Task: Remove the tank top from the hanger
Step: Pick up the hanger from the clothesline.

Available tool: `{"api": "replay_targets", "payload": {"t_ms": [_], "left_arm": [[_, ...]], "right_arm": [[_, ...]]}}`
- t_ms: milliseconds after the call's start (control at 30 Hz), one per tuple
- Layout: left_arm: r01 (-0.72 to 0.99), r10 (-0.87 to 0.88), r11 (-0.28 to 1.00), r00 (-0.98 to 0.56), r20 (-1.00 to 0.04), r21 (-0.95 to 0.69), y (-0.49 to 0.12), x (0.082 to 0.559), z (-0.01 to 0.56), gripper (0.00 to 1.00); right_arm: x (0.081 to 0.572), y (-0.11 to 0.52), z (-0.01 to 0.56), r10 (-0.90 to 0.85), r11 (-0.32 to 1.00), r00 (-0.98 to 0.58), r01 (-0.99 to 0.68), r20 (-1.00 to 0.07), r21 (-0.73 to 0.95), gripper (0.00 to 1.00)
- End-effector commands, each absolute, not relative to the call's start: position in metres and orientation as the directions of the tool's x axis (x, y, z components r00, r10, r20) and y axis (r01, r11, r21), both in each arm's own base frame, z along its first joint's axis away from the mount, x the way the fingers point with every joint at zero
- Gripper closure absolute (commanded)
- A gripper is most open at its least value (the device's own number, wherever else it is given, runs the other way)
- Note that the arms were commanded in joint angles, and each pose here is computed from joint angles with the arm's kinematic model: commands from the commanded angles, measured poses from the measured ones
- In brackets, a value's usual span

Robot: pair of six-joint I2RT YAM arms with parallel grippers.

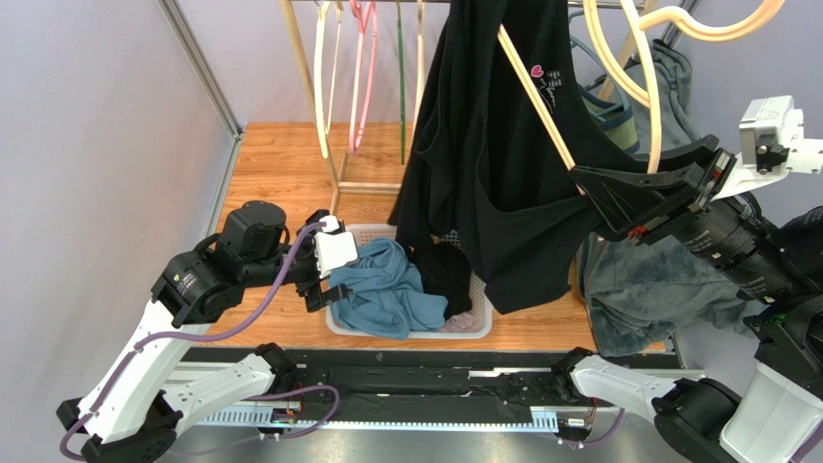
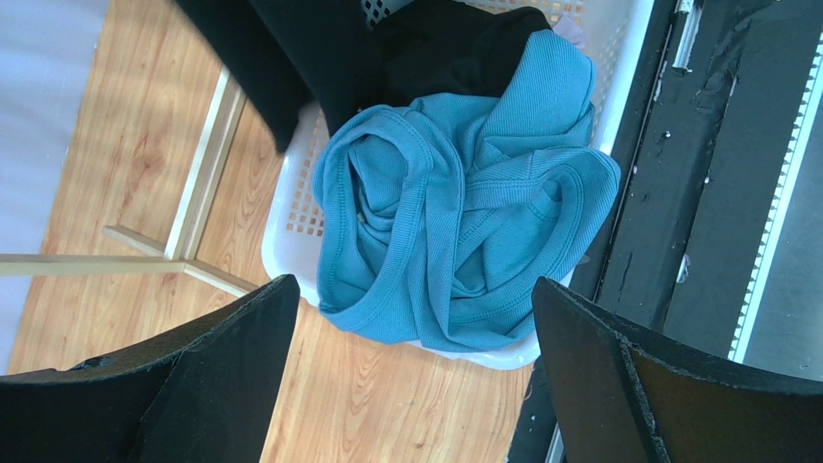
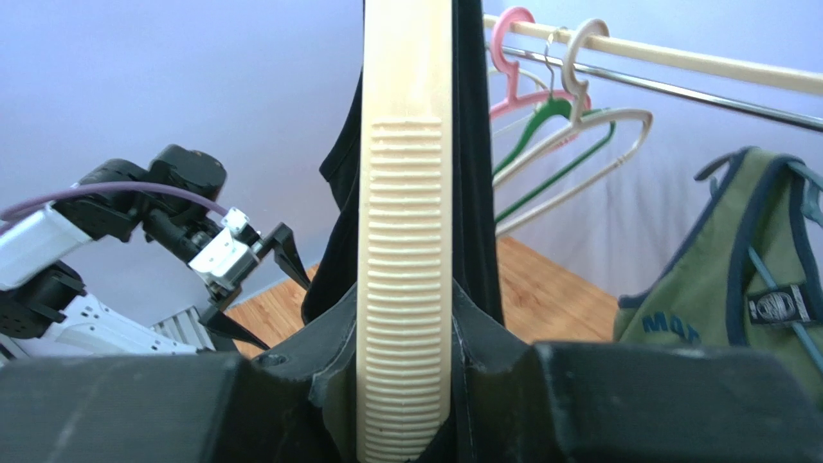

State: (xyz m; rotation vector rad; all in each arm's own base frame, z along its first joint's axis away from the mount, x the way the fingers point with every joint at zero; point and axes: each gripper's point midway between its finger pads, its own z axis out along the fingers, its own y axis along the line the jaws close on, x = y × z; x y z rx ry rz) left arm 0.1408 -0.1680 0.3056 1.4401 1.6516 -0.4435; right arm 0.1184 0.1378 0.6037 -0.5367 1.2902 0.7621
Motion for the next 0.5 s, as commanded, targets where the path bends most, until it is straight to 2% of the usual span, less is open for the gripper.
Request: {"api": "replay_targets", "payload": {"t_ms": [0, 300, 467], "left_arm": [[0.925, 0.581, 0.275, 0.059, -0.812, 0.263, -0.171, 0.14, 0.313, 0.01], [0.925, 0.577, 0.278, 0.055, -0.815, 0.259, -0.169, 0.137, 0.312, 0.01], [0.929, 0.57, 0.273, 0.054, -0.82, 0.25, -0.17, 0.136, 0.313, 0.01]], "right_arm": [[0.094, 0.14, 0.672, 0.355, 0.575, 0.266, -0.818, -0.896, -0.015, 1.0], [0.079, 0.148, 0.715, 0.47, 0.491, 0.319, -0.869, -0.823, -0.056, 1.0], [0.082, 0.152, 0.72, 0.482, 0.477, 0.309, -0.878, -0.82, -0.05, 1.0]]}}
